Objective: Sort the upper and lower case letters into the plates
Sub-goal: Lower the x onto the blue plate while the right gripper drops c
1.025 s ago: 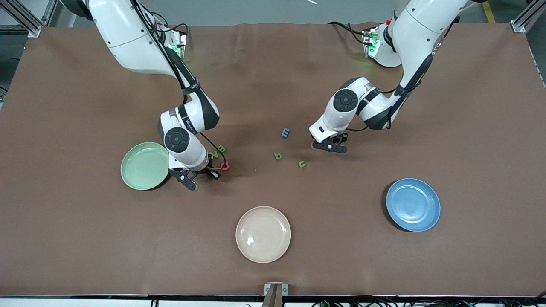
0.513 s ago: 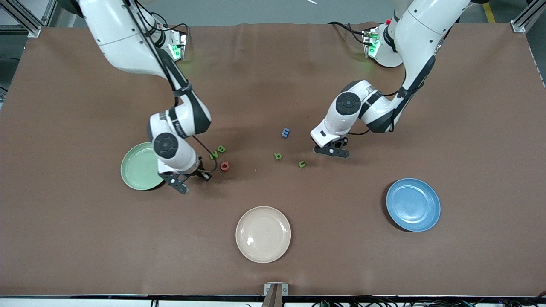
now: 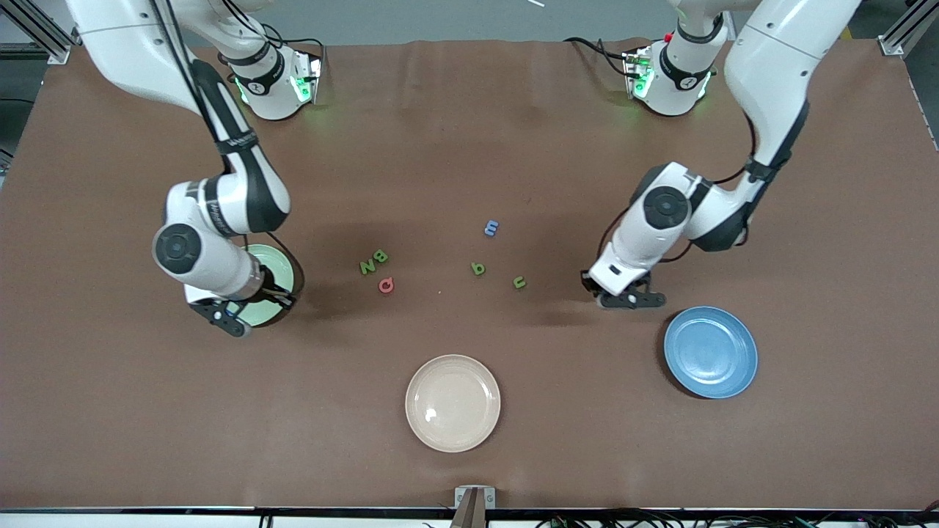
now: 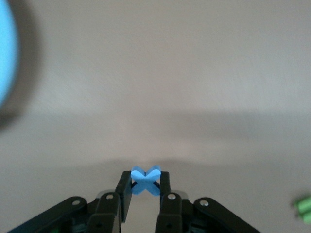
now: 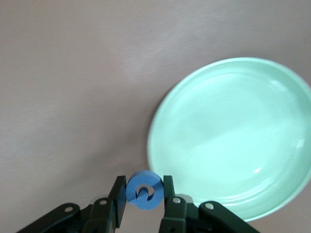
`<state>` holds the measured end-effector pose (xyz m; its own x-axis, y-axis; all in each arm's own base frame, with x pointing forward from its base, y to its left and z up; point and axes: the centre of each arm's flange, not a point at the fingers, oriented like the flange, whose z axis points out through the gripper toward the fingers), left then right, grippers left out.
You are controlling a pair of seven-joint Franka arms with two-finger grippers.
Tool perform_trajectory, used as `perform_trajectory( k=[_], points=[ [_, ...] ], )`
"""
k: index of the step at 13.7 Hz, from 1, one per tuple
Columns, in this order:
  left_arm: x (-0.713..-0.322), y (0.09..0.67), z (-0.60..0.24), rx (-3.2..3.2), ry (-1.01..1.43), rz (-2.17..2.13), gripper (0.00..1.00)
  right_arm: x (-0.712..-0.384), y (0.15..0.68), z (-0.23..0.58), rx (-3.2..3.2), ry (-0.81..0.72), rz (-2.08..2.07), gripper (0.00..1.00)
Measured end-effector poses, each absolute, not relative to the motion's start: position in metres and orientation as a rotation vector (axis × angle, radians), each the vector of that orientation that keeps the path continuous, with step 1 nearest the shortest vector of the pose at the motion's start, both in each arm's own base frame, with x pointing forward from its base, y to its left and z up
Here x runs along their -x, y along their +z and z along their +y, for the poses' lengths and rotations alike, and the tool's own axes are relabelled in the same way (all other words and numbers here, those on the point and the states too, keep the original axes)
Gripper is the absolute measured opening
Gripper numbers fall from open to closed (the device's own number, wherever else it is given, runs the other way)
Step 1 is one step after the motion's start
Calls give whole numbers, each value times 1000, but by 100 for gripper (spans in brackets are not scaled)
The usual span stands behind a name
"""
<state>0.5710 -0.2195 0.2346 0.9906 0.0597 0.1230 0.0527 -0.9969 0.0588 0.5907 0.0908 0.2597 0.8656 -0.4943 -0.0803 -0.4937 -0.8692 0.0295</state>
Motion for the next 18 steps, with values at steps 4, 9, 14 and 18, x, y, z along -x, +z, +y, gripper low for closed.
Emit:
perform_trajectory(
  k=[4, 9, 14, 18],
  points=[
    [-628, 284, -160, -3119, 238, 192, 27, -556, 238, 46, -3055, -86, -751, 34],
    [-671, 296, -57, -3157, 239, 59, 27, -528, 208, 27, -3065, -44, -725, 34],
    [-679, 241, -31, -3131, 130, 59, 32, -519, 200, 25, -3065, -35, -727, 34],
    [-683, 245, -35, -3138, 152, 45, 70, -518, 199, 23, -3064, -37, -730, 34]
  ],
)
